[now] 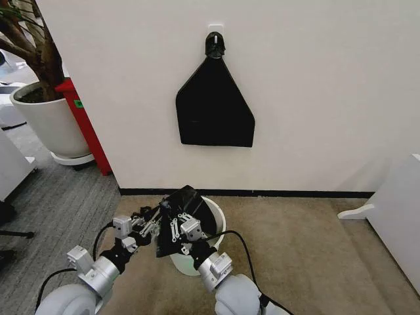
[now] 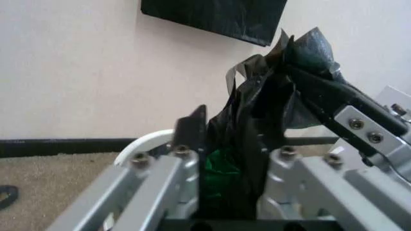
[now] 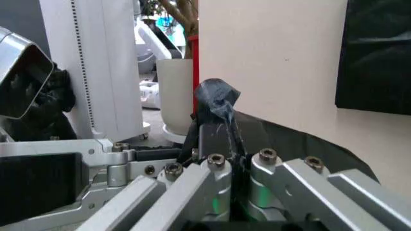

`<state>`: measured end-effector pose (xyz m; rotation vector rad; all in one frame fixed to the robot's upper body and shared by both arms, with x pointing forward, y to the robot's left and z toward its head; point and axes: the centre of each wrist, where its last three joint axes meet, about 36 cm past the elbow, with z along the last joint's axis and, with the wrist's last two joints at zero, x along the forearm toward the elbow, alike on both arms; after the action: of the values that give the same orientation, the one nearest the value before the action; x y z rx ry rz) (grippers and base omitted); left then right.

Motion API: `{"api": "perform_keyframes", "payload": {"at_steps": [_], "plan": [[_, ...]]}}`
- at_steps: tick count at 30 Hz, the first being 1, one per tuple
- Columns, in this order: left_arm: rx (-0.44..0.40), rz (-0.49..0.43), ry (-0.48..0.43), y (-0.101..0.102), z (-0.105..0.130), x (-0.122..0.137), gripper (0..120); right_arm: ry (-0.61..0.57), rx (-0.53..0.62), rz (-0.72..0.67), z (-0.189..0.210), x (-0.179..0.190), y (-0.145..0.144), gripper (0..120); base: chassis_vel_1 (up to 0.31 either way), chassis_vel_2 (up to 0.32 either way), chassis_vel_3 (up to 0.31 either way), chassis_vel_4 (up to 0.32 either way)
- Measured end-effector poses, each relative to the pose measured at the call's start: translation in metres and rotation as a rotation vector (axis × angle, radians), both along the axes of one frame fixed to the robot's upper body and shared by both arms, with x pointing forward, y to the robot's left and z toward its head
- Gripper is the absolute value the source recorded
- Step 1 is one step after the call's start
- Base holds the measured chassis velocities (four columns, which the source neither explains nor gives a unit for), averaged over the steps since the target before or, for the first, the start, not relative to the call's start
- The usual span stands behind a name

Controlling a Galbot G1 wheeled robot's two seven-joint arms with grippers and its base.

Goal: Place the garbage bag over the trash bin.

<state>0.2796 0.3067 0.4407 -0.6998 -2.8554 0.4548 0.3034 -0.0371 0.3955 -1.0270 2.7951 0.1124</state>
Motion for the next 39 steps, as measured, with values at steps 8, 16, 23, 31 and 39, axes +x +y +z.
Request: {"api": "perform_keyframes", "payload": {"at_steps": [8,16,23,31,39], "plan": [[0.003,0.001,-0.004,0.0,0.0,-0.001,0,-0.001,0.002,-0.001,0.0,0.001,0.001,0,0.0,0.0,0.0,0.0],[0.009,0.031,-0.036,0.004,0.004,0.003,0,0.005,-0.002,-0.003,-0.005,-0.002,-0.002,0,0.0,0.0,0.0,0.0],[0.007,0.082,-0.066,0.009,0.009,0.008,0,0.011,-0.009,-0.006,-0.01,-0.007,-0.01,0,0.0,0.0,0.0,0.0],[-0.008,0.128,-0.061,0.011,0.005,0.009,0,0.012,-0.01,-0.016,-0.012,-0.014,-0.02,0,0.0,0.0,0.0,0.0],[-0.009,0.183,-0.043,0.017,-0.007,0.011,0,0.001,-0.027,-0.04,-0.016,-0.015,-0.04,0,0.0,0.0,0.0,0.0]]}}
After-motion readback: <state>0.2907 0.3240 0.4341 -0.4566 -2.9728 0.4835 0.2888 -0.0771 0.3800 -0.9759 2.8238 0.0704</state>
